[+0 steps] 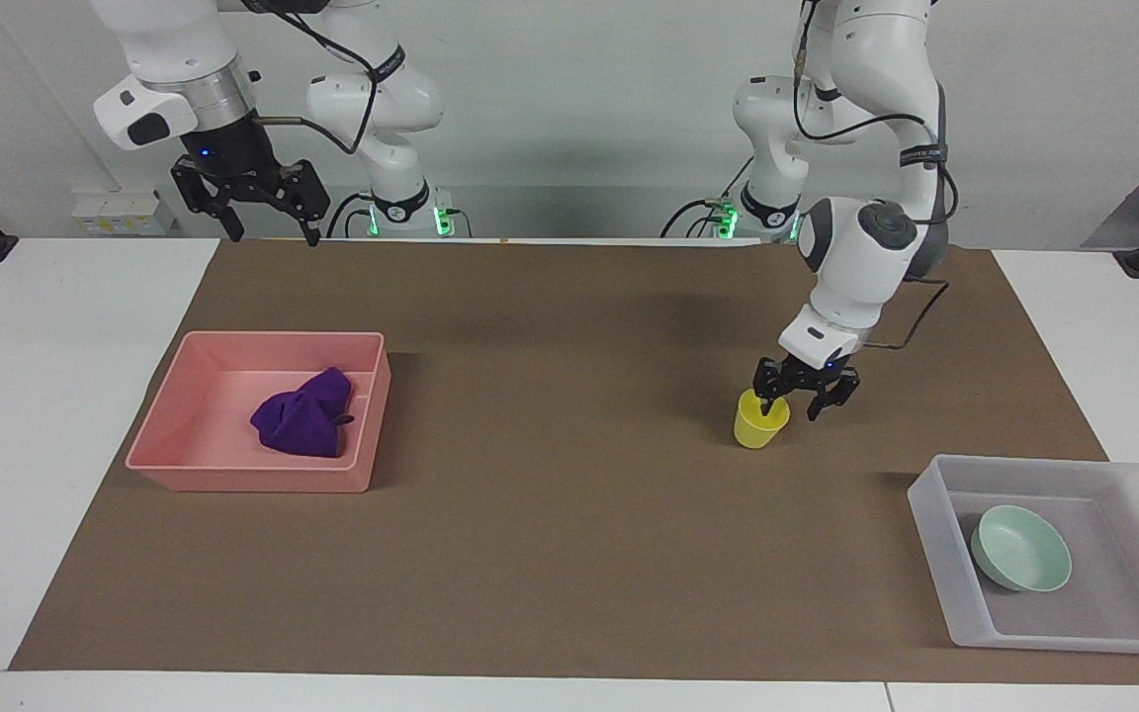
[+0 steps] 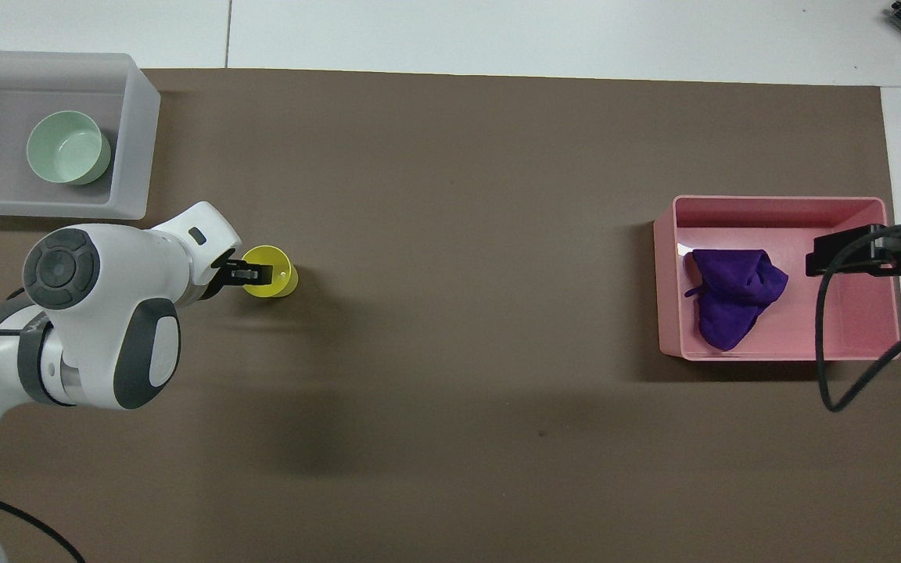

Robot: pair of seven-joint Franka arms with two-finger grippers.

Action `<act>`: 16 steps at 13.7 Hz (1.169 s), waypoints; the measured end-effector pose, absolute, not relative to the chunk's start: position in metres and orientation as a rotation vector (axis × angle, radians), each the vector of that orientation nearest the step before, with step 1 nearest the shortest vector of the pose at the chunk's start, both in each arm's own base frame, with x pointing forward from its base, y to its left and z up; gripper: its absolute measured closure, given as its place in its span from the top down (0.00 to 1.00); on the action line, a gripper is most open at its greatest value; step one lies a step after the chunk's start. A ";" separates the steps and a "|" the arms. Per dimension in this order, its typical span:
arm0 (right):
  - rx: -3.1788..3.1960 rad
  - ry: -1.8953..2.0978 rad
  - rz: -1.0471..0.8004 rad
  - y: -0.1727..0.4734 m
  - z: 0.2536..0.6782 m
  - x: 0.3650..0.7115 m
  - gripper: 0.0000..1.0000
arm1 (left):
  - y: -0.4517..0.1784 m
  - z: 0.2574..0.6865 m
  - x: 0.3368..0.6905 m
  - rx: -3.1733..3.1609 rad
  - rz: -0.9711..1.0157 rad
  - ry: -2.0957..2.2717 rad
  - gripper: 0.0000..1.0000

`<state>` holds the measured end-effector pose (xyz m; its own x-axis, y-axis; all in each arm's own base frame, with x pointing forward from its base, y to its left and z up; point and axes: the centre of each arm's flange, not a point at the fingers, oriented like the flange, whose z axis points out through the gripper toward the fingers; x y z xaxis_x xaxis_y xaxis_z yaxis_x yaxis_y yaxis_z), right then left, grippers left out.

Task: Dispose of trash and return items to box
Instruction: 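Reach the left gripper to the yellow cup and grasp it, then carry the yellow cup into the clear box beside the bowl with the left gripper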

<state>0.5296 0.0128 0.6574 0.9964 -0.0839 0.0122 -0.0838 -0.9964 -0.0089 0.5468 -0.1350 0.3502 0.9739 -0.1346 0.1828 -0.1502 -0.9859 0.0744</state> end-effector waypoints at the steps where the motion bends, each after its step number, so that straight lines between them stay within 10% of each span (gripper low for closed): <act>1: -3.132 0.112 -0.015 0.011 0.657 0.530 1.00 | -0.135 0.349 0.547 3.034 0.273 -0.218 0.51; 5: -3.141 0.076 0.029 0.004 0.649 0.529 1.00 | -0.129 0.364 0.555 3.027 0.320 -0.200 0.03; 16: -3.146 0.073 0.045 0.004 0.645 0.529 1.00 | 0.033 0.477 0.646 3.038 0.547 0.114 0.03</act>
